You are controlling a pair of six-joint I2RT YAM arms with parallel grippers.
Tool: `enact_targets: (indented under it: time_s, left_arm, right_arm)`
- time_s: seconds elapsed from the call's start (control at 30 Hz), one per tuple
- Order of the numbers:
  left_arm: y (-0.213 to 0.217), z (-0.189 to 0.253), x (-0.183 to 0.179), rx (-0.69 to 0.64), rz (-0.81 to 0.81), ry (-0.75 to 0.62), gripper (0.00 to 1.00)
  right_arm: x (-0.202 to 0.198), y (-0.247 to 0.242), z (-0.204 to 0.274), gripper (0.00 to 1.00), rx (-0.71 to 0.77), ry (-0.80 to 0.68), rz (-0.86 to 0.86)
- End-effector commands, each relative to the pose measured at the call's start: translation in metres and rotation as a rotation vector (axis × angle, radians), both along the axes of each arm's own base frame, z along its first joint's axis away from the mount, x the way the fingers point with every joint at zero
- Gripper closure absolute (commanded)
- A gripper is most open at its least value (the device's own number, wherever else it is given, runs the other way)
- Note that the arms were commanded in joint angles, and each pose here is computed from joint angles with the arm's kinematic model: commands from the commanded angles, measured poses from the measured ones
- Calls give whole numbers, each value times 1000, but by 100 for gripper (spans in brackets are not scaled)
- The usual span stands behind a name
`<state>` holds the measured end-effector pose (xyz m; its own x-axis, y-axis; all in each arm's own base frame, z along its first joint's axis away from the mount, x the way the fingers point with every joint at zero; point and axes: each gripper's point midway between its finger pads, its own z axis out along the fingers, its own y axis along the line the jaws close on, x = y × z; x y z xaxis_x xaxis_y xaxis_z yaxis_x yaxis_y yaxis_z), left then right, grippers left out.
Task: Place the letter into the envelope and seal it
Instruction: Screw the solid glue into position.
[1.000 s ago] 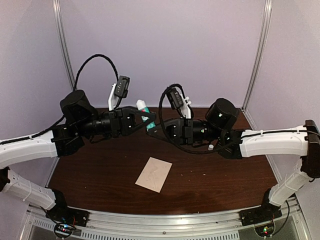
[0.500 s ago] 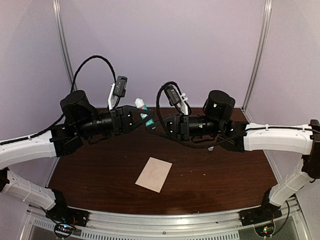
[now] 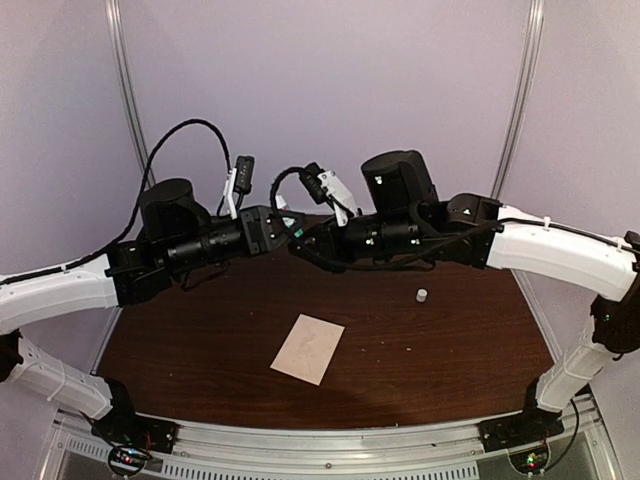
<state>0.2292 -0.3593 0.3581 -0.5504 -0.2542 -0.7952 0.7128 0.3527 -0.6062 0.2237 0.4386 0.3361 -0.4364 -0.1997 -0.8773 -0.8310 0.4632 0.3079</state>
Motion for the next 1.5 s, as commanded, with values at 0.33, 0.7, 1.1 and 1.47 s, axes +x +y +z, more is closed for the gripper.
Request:
enact_targets:
  time_s: [0.33,0.7,1.1,1.47]
  left_arm:
    - [4,-59,20,25,141,242,100]
    - [0,-68,16,-13,114,284,100]
    - [24,-13,-6,-9,74,85,100]
    - [8,34,-70,-104,-300,-178,100]
  right_arm:
    - [49,3,-26,100,-292,-240,-489]
    - [26,28,-20,87,-216,-235,-467]
    - [-46,0,33,22,334,62,191]
    - [-93,-14,59,36,520,156,533]
